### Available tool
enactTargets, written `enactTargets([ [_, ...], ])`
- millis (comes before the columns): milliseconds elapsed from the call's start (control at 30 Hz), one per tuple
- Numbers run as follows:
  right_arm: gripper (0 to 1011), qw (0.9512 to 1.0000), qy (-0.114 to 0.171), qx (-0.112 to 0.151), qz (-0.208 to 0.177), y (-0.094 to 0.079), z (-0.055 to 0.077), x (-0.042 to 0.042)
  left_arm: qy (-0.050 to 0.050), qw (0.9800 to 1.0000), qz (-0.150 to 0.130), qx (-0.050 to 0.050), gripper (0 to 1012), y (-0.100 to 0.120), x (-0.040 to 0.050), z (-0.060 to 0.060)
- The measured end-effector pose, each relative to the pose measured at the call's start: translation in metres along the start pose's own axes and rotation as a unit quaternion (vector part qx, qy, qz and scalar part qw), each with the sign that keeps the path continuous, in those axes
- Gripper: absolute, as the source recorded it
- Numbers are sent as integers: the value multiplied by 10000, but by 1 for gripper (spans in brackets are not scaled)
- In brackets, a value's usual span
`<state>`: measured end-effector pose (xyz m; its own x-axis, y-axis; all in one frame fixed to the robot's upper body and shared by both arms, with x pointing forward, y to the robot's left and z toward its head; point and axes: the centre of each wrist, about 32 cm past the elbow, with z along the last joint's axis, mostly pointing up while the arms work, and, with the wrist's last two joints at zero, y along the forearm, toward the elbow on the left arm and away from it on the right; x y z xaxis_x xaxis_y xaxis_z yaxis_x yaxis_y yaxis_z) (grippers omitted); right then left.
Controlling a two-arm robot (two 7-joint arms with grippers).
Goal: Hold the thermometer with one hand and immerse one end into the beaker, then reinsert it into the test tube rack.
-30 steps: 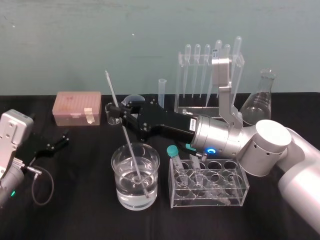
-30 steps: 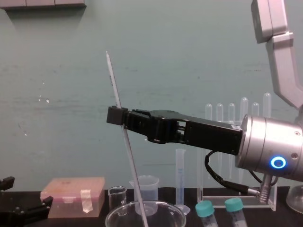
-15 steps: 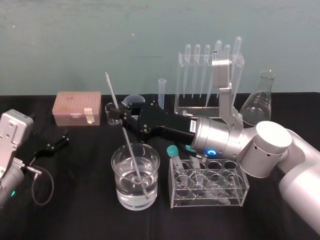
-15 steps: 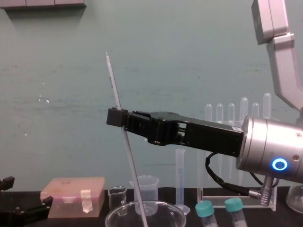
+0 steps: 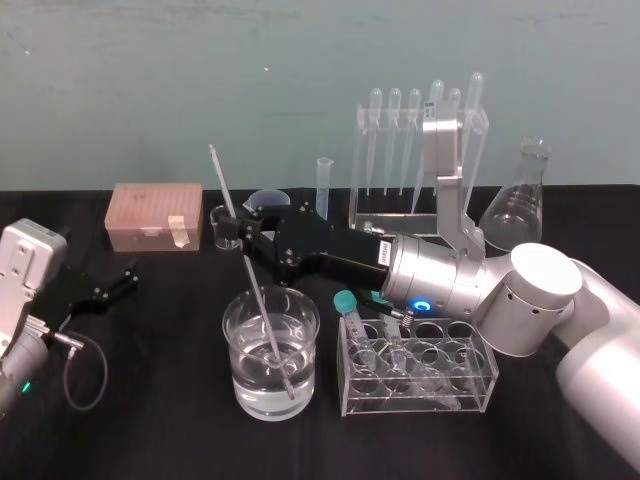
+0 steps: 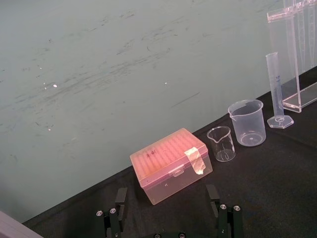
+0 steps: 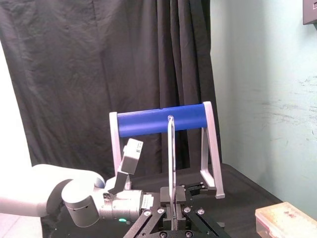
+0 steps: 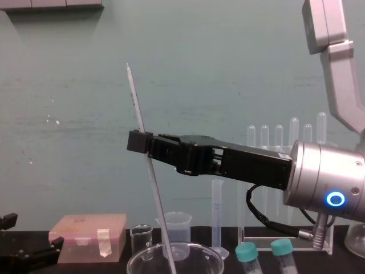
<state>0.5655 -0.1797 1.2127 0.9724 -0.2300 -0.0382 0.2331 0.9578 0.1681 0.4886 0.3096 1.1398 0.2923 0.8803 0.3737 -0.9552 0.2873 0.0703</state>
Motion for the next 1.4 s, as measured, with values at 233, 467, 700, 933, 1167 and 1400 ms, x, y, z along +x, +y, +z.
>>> enactTargets([
  [233,51,10000,4,-6,-3,1,-4,1,0,10000,0,0,1008,0,0,0],
  [467,51,10000,6,-8,-9,-6,-6,3,0,10000,0,0,1008,0,0,0],
  [700,51,10000,12,-8,-20,-9,-10,7,0,10000,0,0,1008,0,0,0],
  [933,51,10000,5,-2,-22,-9,-3,11,0,10000,0,0,1008,0,0,0],
  [1167,51,10000,-1,2,-28,-14,2,15,0,10000,0,0,1008,0,0,0],
  [1400,51,10000,-10,3,-32,-24,3,18,0,10000,0,-1,1008,0,0,0],
])
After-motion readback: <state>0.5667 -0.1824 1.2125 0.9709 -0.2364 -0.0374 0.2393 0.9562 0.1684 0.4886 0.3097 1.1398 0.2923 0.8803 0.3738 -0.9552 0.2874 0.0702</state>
